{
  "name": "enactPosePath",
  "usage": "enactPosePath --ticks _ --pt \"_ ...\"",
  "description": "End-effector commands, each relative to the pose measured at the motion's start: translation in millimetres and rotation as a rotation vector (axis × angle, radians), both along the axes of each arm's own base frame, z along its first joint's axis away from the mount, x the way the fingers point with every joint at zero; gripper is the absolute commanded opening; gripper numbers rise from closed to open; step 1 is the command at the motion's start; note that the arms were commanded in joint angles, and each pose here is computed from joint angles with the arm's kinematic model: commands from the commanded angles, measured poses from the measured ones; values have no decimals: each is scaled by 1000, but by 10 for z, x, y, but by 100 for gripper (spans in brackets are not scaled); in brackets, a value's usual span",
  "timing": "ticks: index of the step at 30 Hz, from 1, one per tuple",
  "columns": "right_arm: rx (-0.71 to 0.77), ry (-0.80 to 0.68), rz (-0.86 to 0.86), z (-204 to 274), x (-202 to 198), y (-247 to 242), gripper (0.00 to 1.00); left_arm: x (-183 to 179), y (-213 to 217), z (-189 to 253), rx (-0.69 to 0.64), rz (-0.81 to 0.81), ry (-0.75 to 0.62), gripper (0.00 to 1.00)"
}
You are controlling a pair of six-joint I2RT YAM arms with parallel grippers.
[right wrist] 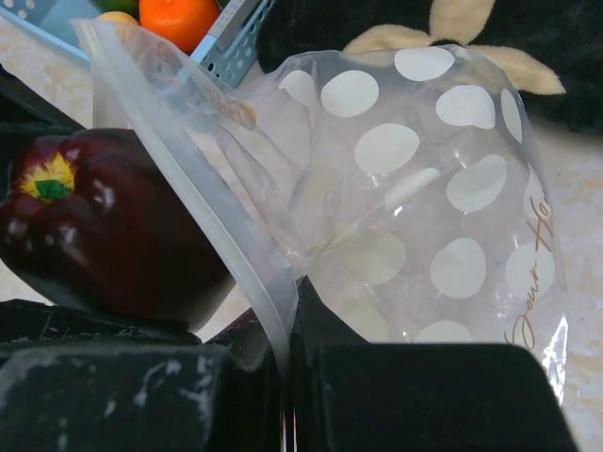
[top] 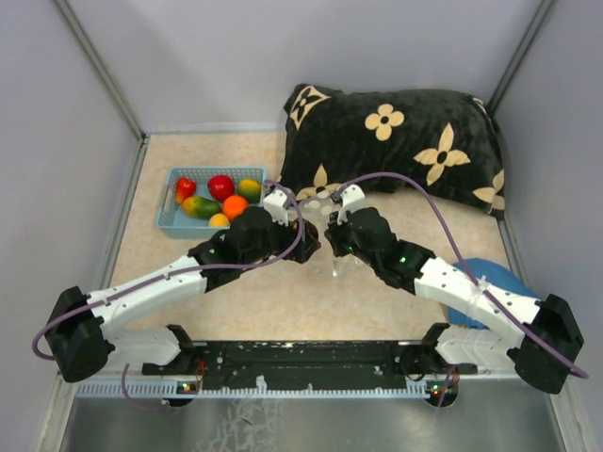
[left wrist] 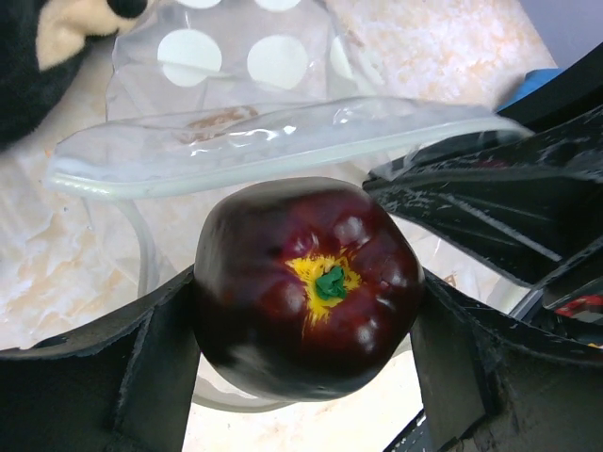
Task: Place the food in the zip-top bag and seal the zipper
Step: Place the fake fruit in the zipper food storage bag.
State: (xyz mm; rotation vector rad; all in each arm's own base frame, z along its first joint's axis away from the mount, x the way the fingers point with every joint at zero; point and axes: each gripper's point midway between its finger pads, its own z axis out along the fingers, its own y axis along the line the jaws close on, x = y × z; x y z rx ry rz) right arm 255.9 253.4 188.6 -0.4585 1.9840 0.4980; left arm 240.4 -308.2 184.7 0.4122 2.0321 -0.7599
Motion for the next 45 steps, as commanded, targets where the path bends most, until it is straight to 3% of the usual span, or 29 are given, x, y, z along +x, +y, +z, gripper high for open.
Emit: enactPosePath --ticks 1,13,21,28,35,43,45 --pt "105 -76 -2 457 70 90 0 23 -30 318 -24 -3 -46 84" --pt "110 -69 -1 447 83 122 0 -6 3 335 -1 -1 -18 96" --pt "92 -67 -32 456 107 62 0 -64 199 590 -30 58 -25 97" --pt "104 -64 -23 466 95 85 0 -80 595 355 78 248 88 92" --pt "114 -67 -16 478 91 101 0 -111 513 167 96 233 151 73" --pt "79 -71 -37 434 118 47 0 -115 332 265 68 169 164 27" --pt "50 -71 -54 406 134 -3 0 -113 298 432 40 155 148 20"
